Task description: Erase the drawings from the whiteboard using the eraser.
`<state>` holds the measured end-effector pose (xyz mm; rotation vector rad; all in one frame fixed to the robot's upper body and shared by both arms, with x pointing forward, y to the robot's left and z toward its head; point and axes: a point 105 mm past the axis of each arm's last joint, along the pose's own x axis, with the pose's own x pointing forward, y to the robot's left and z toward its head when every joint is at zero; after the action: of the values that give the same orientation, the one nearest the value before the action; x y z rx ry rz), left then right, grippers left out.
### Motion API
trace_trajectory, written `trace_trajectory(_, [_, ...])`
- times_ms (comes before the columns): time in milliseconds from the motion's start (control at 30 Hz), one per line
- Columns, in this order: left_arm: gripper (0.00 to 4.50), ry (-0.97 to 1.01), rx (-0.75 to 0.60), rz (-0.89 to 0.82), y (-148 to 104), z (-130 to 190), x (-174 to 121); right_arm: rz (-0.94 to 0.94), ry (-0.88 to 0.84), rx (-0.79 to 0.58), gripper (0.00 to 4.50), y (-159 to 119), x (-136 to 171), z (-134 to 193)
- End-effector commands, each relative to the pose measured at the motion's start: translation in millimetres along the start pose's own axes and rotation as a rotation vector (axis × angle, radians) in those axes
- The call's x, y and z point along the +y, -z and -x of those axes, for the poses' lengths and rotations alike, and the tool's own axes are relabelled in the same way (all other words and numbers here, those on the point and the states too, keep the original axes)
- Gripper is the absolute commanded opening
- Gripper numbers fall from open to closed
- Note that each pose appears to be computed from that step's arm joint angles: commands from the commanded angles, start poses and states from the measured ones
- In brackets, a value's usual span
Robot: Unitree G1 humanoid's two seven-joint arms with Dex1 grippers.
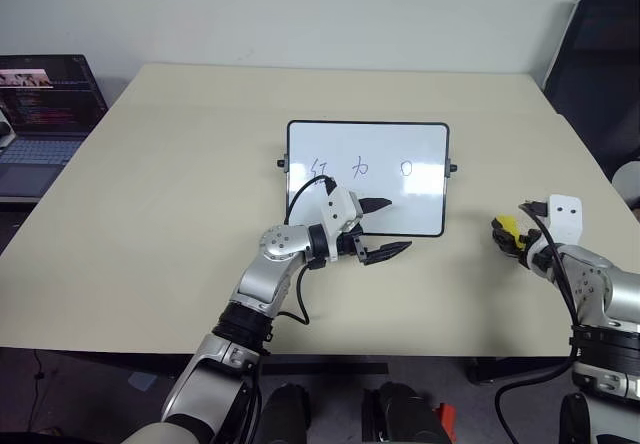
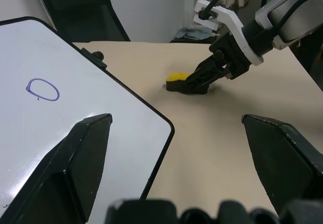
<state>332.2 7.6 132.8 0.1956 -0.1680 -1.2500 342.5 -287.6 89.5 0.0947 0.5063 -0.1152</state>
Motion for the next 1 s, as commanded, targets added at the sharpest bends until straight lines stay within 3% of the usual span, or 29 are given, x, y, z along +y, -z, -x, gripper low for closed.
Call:
trace_trajectory(33, [4.50,-0.004,-0.038,-0.036,-14.0,-1.4,4.0,-0.006,-0.004,-0.031,3.71,-9.4,1.1,1.5])
trace_trajectory(300, [4.50,-0.005,-0.037,-0.036,-13.6,-0.6,3.4,-0.020,-0.009,-0.047,3.71,-13.2,2.7,-0.4])
trace_trajectory(400, [4.50,-0.005,-0.038,-0.035,-13.5,-1.0,2.9,-0.020,-0.017,-0.060,3.13,-15.8,4.7,-1.2])
trace_trajectory(600, [4.50,-0.006,-0.039,-0.035,-13.3,-0.7,2.2,-0.026,-0.028,-0.073,1.14,-19.8,8.1,-2.0])
trace_trajectory(1000, [4.50,-0.005,-0.038,-0.034,-12.7,-1.2,1.1,-0.027,-0.033,-0.087,1.12,-24.5,10.3,-0.8])
